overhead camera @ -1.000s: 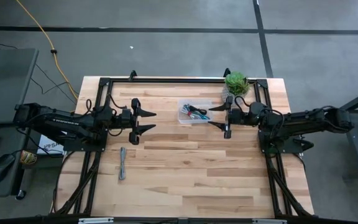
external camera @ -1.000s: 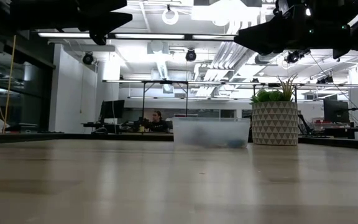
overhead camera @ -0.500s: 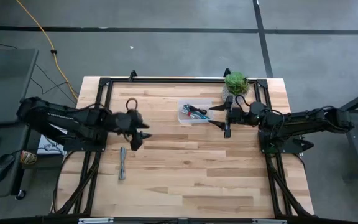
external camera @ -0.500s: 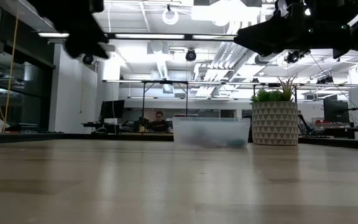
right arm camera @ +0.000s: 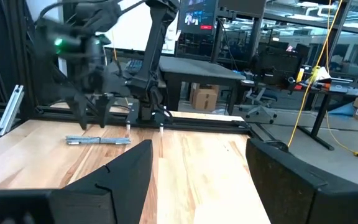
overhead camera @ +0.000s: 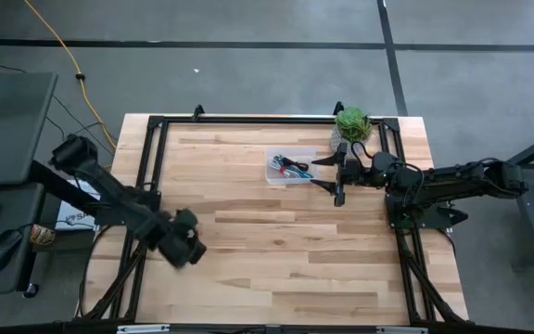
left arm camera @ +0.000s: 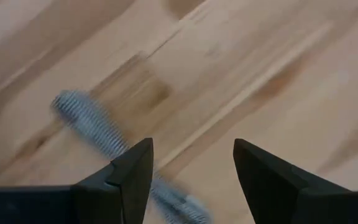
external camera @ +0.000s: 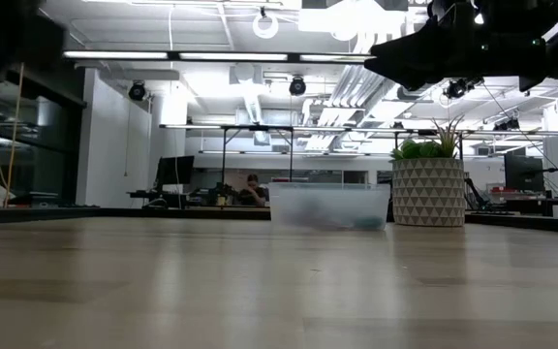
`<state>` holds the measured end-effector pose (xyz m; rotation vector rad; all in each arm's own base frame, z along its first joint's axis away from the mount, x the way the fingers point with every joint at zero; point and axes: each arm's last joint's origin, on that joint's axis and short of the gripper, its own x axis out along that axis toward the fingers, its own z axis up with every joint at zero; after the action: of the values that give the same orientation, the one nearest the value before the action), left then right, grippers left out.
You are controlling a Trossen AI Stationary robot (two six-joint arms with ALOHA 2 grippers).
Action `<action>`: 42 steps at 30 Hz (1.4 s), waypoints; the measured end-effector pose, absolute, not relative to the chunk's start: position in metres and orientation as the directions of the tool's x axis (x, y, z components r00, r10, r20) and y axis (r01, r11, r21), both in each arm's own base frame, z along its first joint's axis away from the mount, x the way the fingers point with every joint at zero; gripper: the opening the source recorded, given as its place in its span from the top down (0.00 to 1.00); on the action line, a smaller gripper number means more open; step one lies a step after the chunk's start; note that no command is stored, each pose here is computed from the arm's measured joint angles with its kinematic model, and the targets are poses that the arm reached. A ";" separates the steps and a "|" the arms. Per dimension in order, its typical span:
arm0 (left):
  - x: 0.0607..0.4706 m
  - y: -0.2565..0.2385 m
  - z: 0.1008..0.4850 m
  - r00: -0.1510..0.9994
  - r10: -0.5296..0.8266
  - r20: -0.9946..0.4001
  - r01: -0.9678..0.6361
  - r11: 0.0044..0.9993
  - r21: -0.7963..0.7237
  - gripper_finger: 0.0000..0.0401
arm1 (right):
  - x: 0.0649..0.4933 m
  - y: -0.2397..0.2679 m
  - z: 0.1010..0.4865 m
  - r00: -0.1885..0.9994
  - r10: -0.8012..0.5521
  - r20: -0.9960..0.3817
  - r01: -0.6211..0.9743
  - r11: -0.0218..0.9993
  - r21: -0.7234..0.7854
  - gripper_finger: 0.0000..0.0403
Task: Pick and place USB-C Cables
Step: Put the black and white charger cable into the transparent bin
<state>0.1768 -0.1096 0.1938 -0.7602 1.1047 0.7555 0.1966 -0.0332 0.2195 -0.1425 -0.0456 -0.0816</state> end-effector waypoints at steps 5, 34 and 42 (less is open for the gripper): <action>0.163 -0.129 0.178 0.178 0.213 -0.961 -0.909 0.409 -0.078 0.50 | 0.197 -0.033 0.219 0.996 -0.078 0.048 0.084 0.987 -0.139 0.38; 0.184 -0.138 0.133 0.020 0.200 -0.980 -0.880 0.469 0.077 0.74 | 0.197 -0.033 0.218 0.996 -0.076 0.036 0.080 0.991 -0.108 0.38; 0.197 -0.122 0.144 0.113 0.295 -0.949 -0.815 0.574 0.081 0.98 | 0.197 -0.033 0.218 0.997 -0.074 0.036 0.077 0.993 -0.086 0.38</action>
<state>0.1966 -0.1222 0.1437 -0.5373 1.1944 0.8736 0.1967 -0.0331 0.2180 -0.0876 -0.0326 -0.0761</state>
